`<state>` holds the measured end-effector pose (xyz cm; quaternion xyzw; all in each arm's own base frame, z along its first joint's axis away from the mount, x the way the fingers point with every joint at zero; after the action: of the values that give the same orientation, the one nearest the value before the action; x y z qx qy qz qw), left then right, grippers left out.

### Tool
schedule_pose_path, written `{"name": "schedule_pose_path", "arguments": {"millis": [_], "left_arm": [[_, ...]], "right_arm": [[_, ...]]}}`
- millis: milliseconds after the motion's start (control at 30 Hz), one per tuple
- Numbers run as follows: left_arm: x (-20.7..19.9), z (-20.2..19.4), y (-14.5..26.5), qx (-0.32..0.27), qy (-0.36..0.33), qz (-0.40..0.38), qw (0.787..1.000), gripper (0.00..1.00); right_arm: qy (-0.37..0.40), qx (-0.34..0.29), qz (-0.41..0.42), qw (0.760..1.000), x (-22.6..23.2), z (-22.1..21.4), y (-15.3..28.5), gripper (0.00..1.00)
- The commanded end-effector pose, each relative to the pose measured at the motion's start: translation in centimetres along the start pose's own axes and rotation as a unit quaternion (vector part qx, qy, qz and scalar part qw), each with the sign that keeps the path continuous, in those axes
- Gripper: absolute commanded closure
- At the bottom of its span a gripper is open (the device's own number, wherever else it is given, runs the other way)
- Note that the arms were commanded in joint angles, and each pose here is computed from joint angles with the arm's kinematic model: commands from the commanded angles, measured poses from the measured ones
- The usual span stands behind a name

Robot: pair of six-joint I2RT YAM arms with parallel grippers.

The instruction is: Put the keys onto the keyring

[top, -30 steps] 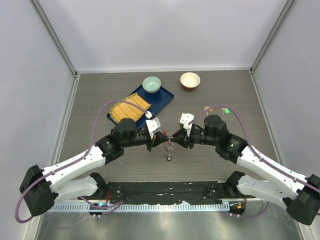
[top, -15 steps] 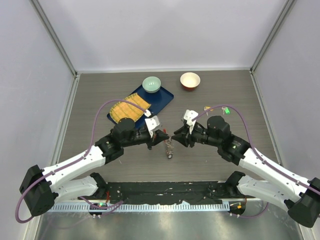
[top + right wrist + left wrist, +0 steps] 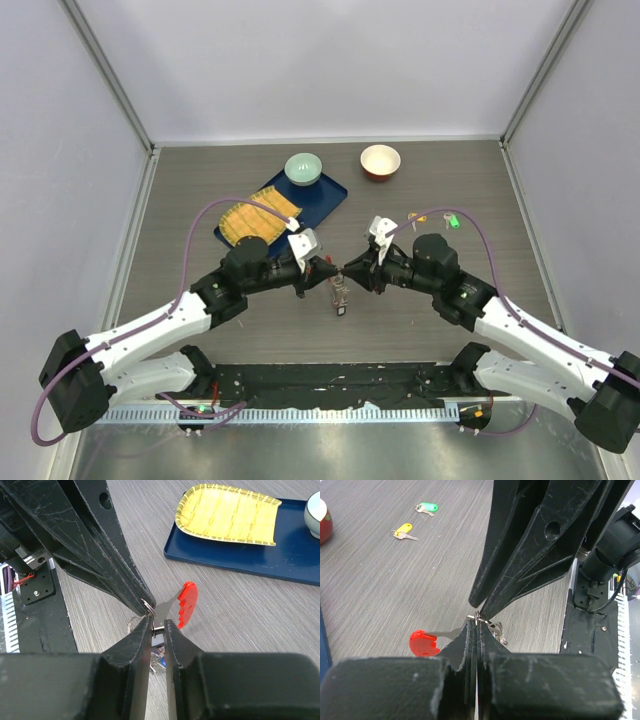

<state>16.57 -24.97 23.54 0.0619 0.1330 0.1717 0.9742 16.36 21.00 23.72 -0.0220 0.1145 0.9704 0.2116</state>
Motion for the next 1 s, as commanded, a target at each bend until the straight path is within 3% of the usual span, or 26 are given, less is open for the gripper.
{"name": "schedule_pose_path", "arguments": {"millis": [0,267,800,967], "left_arm": [[-0.3,2.4,0.2,-0.063,-0.018,-0.003,0.998,1.00],[0.0,2.6,0.3,-0.086,-0.010,0.014,0.996,1.00],[-0.2,3.8,0.0,-0.239,0.037,0.006,0.970,1.00],[-0.5,4.4,0.0,-0.281,0.032,-0.005,0.959,1.00]], "right_arm": [[0.002,-0.021,-0.010,1.000,-0.4,0.8,-0.5,0.80],[-0.001,-0.019,0.017,1.000,0.3,0.4,-0.4,0.99],[-0.035,-0.075,0.083,0.993,1.8,0.0,-1.5,0.99],[-0.058,-0.053,0.054,0.995,1.3,-1.4,-2.2,0.99]]}}
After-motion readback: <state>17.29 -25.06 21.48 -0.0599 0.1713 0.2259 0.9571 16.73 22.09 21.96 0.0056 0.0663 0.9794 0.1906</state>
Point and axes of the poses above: each gripper's point midway between its finger pads, its own y axis back along the fingers, its own x axis along the line the jaws close on, z = x × y, the point moved 7 cm from there along y, back along the fingers, and after that the axes turned 10 degrees about y, right-handed, at the moved point
